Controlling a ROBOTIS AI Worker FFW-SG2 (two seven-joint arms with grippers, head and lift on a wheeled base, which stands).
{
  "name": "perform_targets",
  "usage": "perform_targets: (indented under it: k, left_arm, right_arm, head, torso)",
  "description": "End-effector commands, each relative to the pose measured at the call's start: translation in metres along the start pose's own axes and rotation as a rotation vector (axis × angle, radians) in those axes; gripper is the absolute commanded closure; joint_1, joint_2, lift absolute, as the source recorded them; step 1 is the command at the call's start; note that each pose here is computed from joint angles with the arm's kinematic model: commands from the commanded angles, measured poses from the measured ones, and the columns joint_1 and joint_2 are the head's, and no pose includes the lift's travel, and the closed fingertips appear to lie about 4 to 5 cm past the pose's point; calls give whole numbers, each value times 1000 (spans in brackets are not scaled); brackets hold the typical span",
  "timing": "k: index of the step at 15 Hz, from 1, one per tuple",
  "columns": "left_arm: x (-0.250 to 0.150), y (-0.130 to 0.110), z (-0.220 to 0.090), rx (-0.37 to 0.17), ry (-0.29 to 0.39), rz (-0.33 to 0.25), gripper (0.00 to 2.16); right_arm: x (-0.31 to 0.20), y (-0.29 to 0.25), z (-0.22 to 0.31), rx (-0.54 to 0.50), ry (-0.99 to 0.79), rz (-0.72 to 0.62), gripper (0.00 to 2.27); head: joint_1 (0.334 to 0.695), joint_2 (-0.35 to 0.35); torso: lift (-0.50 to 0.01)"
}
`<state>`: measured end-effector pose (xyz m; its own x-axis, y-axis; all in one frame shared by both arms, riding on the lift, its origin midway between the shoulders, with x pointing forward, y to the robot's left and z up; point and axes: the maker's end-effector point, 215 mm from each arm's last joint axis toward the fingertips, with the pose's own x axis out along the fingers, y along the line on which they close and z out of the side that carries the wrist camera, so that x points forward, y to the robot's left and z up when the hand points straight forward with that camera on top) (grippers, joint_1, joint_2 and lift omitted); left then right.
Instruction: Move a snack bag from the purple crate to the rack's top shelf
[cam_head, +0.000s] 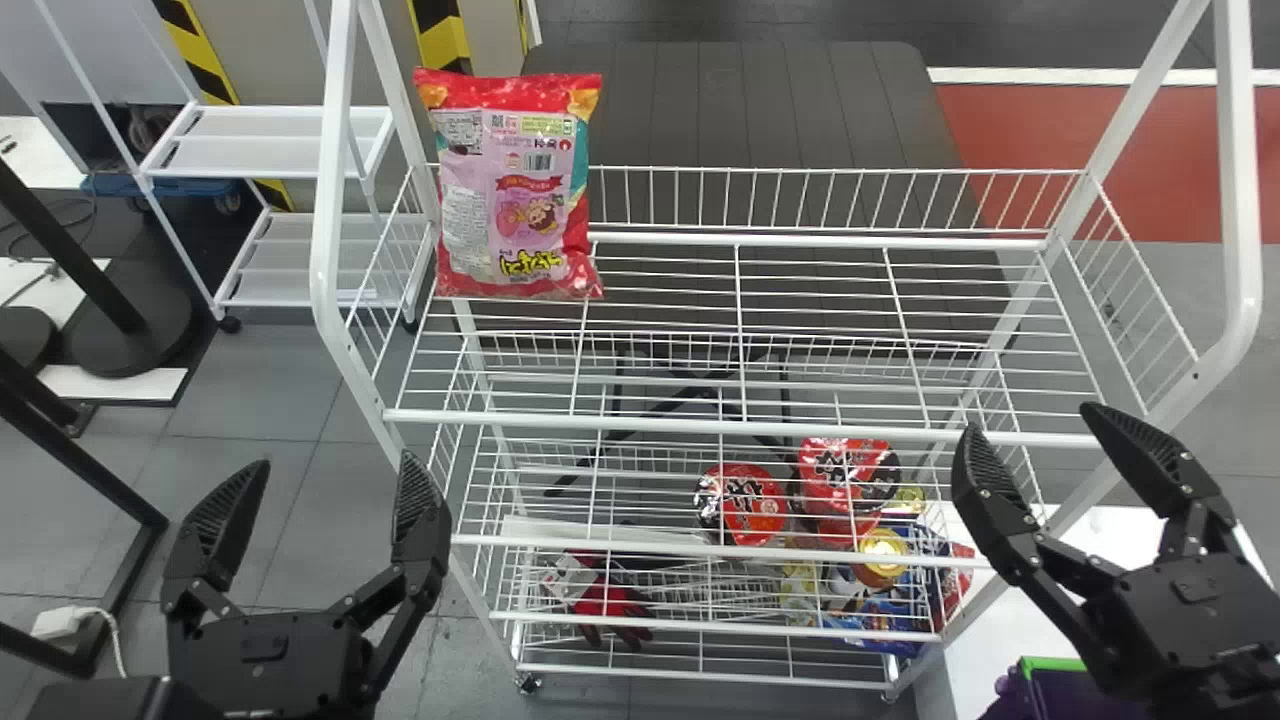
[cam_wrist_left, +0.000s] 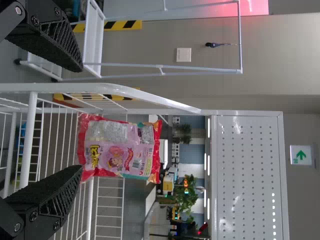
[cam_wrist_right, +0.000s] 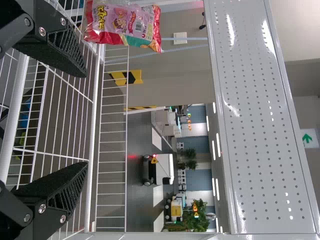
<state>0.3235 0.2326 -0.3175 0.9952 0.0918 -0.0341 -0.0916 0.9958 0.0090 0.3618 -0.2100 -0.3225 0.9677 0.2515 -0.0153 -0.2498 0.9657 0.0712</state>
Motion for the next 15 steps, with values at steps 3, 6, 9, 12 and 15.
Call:
perform_targets:
  k: [3,6,9,12,15]
  left_arm:
    - [0,0,0,-3,1,2,137]
    - [-1,-3,-2,-5,7,-1,137]
    - [-1,-2,-3,-3,8,5,137]
    - [-3,-2,-1,-6,5,9,137]
    - [-4,-2,-2,-4,10,9,137]
  right_arm:
    - [0,-2,-2,14,6,-16,218]
    - [-2,-2,-4,14,12,-16,208]
    - [-3,-1,-3,14,11,-15,208]
    - [-3,1,0,13,3,-10,208]
    - [-4,4,2,8,-4,5,208]
  head:
    - [695,36]
    - [695,34]
    - [695,30]
    - [695,35]
    - [695,35]
  torso:
    - [-11]
    - [-11]
    - [-11]
    - [-11]
    - [-11]
